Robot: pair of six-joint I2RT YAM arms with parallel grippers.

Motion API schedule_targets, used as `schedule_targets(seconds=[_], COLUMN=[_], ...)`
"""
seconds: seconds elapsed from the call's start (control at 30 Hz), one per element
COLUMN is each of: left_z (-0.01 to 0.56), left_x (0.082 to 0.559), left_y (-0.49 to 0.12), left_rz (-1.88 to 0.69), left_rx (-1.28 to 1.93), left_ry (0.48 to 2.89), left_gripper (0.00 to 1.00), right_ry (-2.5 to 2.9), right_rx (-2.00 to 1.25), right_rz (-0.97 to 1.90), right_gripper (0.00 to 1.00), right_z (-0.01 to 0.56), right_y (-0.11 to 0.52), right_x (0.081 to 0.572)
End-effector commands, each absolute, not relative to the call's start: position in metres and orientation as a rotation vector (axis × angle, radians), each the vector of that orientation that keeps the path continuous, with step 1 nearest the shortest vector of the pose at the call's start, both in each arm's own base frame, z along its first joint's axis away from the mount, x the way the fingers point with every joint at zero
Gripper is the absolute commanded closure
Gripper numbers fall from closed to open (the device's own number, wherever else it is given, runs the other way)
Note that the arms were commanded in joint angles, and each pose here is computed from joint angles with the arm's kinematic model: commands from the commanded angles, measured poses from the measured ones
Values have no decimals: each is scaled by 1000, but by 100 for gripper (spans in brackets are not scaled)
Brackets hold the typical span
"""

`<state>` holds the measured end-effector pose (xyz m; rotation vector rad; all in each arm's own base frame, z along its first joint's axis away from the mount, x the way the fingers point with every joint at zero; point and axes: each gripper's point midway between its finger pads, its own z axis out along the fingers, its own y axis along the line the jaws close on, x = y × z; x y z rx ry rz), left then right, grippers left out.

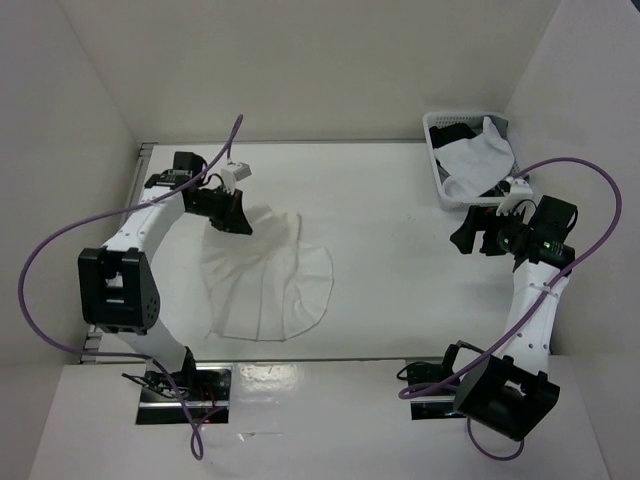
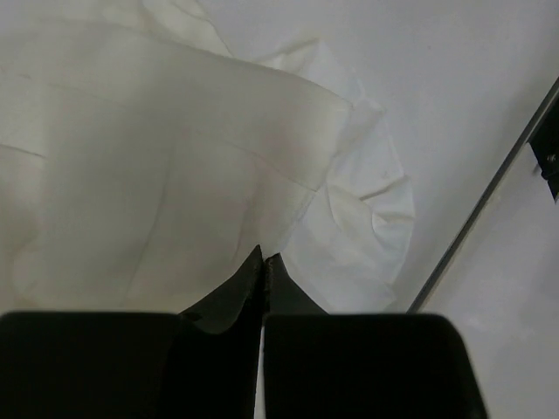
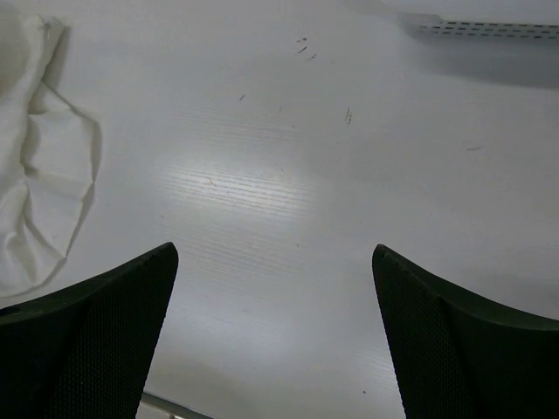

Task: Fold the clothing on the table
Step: Flatten the skirt out

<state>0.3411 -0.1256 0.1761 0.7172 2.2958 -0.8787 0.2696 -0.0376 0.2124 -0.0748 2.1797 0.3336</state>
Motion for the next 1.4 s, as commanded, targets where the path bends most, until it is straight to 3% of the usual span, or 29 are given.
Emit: schedule_targets(seconds=[0.0,0.23,0.37,0.4,0.47,0.5,0.6,0.63,0.77,0.87,0.93,1.07,1.1,1.23,1.37], left_z=[134,107,147,181,207,254,296,340,417,445,437,386,345,273,153], left_x=[341,355,368,383,360,363,295,276,232,222,232,297,305,344,355], left_y=[-127,-111,-171,-193,-258,-287,-356,-378,-374,-354,-339,-286,-277,-240,-201], left_rz=[-955,-759,-693,-664,-675,-661,-805,-864,-974,-950,-941,-970,-993,-919,-985], left_rx=[742,689,872,930,1124,1180,1415,1450,1500,1465,1437,1253,1215,1083,942], left_ry=[2358,2465,2363,2265,2185,2040,1904,1755,1497,1438,1489,1686,1810,1978,2319], left_gripper=[100,100,100,100,100,100,100,100,100,100,100,100,100,100,100], right_ry=[2154,2161,2162,2162,2147,2147,2145,2146,2146,2146,2153,2153,2153,2170,2192], right_rx=[-99,-106,-96,-96,-103,-103,-102,-92,-92,-92,-88,-88,-88,-90,-93], right_rz=[337,338,343,343,332,332,315,320,320,320,326,326,326,334,375], right_gripper=[5,5,5,5,5,5,6,6,6,6,6,6,6,6,6], right_z=[216,213,210,210,214,214,215,215,215,215,213,213,213,207,204], right_y=[-37,-37,-37,-37,-38,-38,-39,-39,-39,-39,-39,-39,-39,-41,-39], right_x=[275,276,277,277,277,277,276,276,276,276,277,277,277,279,283])
